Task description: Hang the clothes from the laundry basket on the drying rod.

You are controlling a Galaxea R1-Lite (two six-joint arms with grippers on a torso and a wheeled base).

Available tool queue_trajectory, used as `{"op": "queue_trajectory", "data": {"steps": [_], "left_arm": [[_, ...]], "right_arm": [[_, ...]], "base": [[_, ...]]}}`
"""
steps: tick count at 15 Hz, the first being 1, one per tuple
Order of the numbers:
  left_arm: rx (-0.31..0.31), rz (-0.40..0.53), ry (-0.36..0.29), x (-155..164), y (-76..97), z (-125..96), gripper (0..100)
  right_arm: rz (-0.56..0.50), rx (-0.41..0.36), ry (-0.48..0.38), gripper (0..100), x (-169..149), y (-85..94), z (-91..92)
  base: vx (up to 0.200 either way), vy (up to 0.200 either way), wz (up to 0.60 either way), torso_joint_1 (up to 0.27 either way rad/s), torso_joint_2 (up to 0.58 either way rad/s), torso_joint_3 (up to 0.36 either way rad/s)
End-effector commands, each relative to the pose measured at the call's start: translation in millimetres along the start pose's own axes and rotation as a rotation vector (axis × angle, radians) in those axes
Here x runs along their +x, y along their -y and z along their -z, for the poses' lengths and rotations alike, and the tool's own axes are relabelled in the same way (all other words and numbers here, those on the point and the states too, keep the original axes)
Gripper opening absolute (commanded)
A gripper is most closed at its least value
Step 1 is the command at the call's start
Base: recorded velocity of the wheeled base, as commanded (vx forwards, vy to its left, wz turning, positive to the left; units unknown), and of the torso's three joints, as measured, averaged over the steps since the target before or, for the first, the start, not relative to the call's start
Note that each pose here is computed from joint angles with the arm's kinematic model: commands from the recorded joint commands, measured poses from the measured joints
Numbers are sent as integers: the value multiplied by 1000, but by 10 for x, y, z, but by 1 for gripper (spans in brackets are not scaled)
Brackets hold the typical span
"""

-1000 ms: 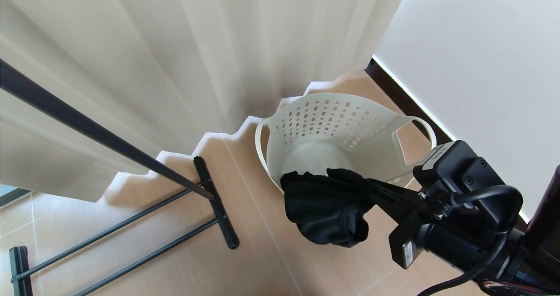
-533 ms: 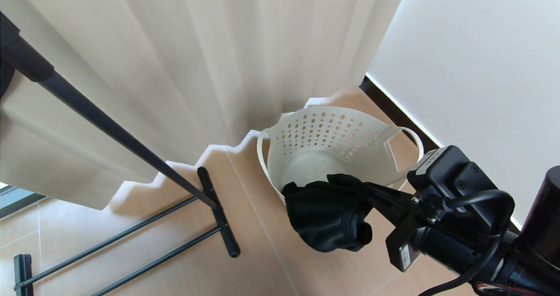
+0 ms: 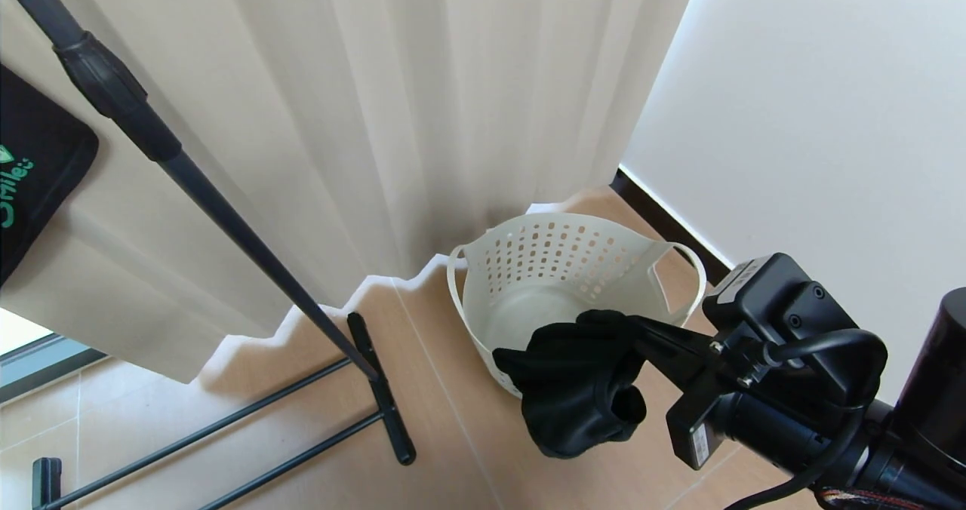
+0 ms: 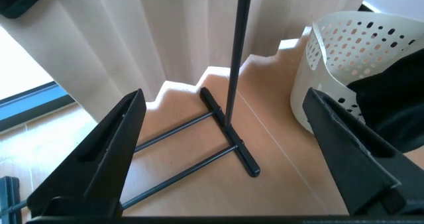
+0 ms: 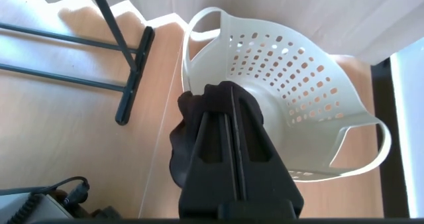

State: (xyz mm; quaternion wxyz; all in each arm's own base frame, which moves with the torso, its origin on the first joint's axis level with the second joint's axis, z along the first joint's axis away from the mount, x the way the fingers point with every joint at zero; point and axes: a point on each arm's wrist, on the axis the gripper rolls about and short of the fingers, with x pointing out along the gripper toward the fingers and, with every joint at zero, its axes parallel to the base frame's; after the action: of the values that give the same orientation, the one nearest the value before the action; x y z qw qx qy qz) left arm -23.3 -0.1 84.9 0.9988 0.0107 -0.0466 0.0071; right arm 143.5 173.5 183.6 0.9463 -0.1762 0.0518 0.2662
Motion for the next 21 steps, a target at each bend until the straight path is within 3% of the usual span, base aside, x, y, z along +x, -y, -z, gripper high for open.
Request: {"op": "queue_trajectory", "data": {"steps": [1, 21], "left_arm": [[0, -1, 0, 1, 0, -2, 100], [0, -1, -1, 1, 0, 0, 100]], "right_arm": [[0, -1, -2, 0, 6, -2, 5], [48, 5, -44, 0, 101, 98, 82]], "base": [[0, 0, 0, -2, 2, 198], [0, 0, 0, 1, -16, 185]]}}
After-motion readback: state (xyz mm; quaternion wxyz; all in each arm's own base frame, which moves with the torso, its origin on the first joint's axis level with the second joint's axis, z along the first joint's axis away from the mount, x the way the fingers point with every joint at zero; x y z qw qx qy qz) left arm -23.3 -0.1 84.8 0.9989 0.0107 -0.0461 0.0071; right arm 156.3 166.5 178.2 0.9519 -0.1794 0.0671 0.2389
